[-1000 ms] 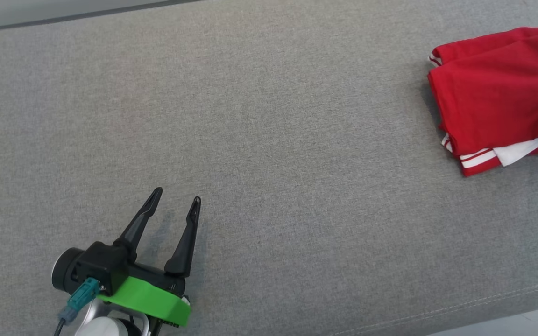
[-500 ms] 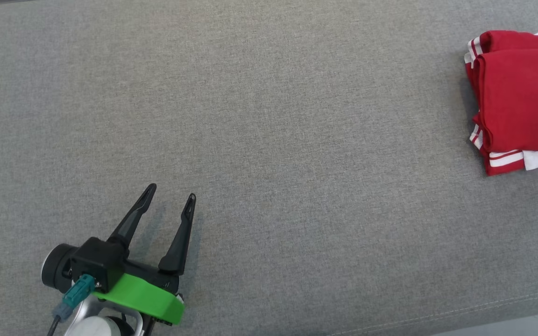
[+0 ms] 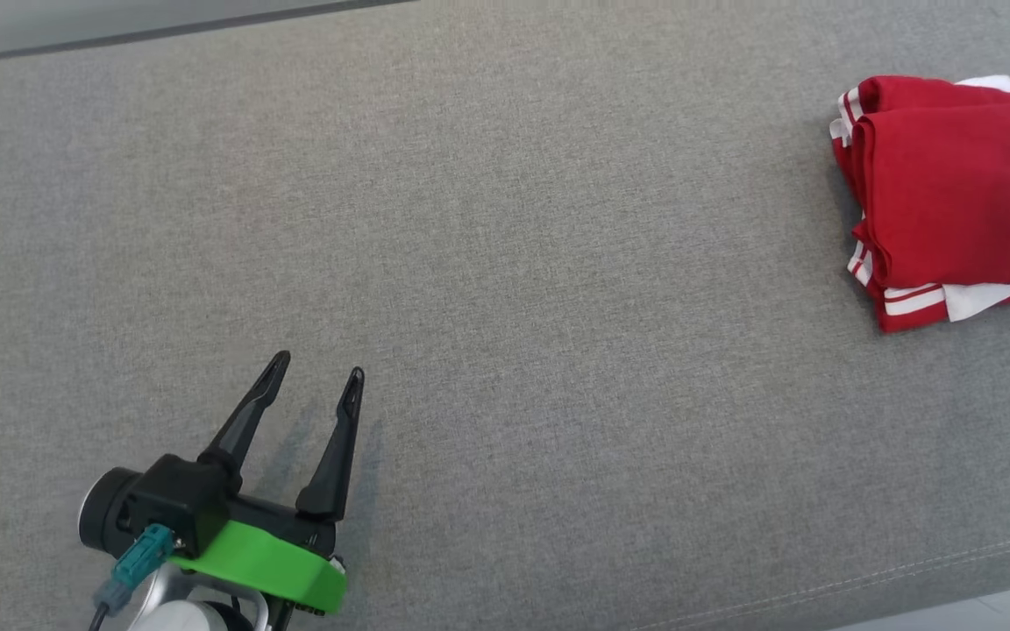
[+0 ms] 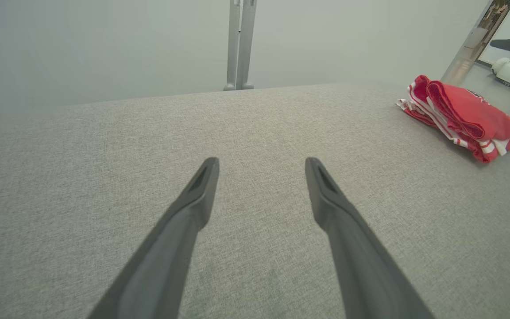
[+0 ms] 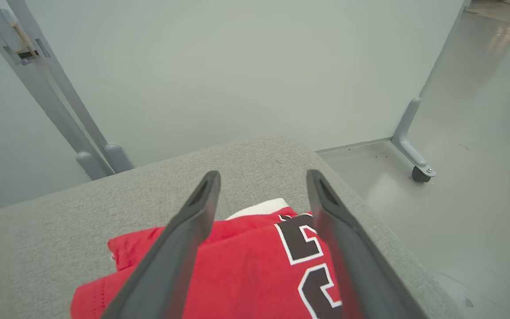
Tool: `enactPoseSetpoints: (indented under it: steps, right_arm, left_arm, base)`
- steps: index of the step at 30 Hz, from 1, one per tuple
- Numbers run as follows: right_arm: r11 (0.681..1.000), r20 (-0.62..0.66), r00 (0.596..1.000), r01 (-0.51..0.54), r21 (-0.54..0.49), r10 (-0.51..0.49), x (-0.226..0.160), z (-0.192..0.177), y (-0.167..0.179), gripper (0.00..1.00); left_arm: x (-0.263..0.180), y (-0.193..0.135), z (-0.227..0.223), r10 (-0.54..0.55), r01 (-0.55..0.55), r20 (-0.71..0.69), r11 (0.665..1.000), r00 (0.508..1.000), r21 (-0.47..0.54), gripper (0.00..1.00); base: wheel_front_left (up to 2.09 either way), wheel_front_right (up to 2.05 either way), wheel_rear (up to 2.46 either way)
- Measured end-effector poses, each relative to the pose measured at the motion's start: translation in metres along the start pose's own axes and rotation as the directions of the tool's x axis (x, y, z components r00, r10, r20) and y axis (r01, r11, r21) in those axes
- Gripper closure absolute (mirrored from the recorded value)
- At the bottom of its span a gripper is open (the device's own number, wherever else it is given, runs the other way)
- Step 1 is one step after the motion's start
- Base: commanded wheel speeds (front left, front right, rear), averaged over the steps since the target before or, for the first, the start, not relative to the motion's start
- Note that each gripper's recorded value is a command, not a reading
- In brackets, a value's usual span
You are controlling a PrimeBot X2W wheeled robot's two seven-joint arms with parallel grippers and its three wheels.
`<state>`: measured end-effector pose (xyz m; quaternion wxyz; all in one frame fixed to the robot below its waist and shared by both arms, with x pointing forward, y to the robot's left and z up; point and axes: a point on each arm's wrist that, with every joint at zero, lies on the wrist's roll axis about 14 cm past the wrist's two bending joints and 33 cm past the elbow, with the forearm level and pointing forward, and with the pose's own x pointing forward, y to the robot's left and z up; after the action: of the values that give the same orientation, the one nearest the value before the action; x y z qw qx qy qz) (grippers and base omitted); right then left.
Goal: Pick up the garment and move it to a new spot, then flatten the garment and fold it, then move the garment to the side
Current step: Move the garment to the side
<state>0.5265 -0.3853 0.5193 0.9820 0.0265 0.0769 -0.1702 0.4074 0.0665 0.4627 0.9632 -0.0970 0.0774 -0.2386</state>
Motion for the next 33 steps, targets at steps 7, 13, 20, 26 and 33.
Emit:
enactPoseSetpoints:
  steps: [7, 13, 20, 26, 33]
  right_arm:
    - [0.989, 0.145, 0.979, -0.138, -0.055, 0.144, -0.013, 0.052, 0.049, 0.0]
    - [0.959, 0.245, 0.927, -0.271, -0.086, 0.284, -0.047, 0.08, 0.094, 0.0]
    - [0.906, 0.316, 0.85, -0.413, -0.096, 0.421, -0.1, 0.084, 0.137, 0.0]
    - [0.87, 0.362, 0.801, -0.488, -0.067, 0.477, -0.14, 0.07, 0.161, 0.0]
    - [0.838, 0.349, 0.779, -0.544, -0.036, 0.521, -0.181, 0.029, 0.193, 0.0]
  left_arm:
    - [-0.008, 0.007, 0.025, 0.069, -0.069, 0.09, 0.998, 0.994, -0.005, 0.0]
    - [-0.024, 0.021, 0.054, 0.189, -0.183, 0.194, 0.982, 0.963, -0.049, 0.0]
    - [-0.055, 0.035, 0.077, 0.306, -0.288, 0.27, 0.952, 0.913, -0.106, 0.0]
    - [-0.085, 0.048, 0.083, 0.378, -0.366, 0.302, 0.925, 0.875, -0.1, 0.0]
    - [-0.116, 0.068, 0.075, 0.465, -0.462, 0.293, 0.883, 0.835, -0.084, 0.0]
  base:
    - [0.0, 0.0, 0.0]
    - [0.0, 0.0, 0.0]
    - [0.0, 0.0, 0.0]
    - [0.0, 0.0, 0.0]
    - [0.0, 0.0, 0.0]
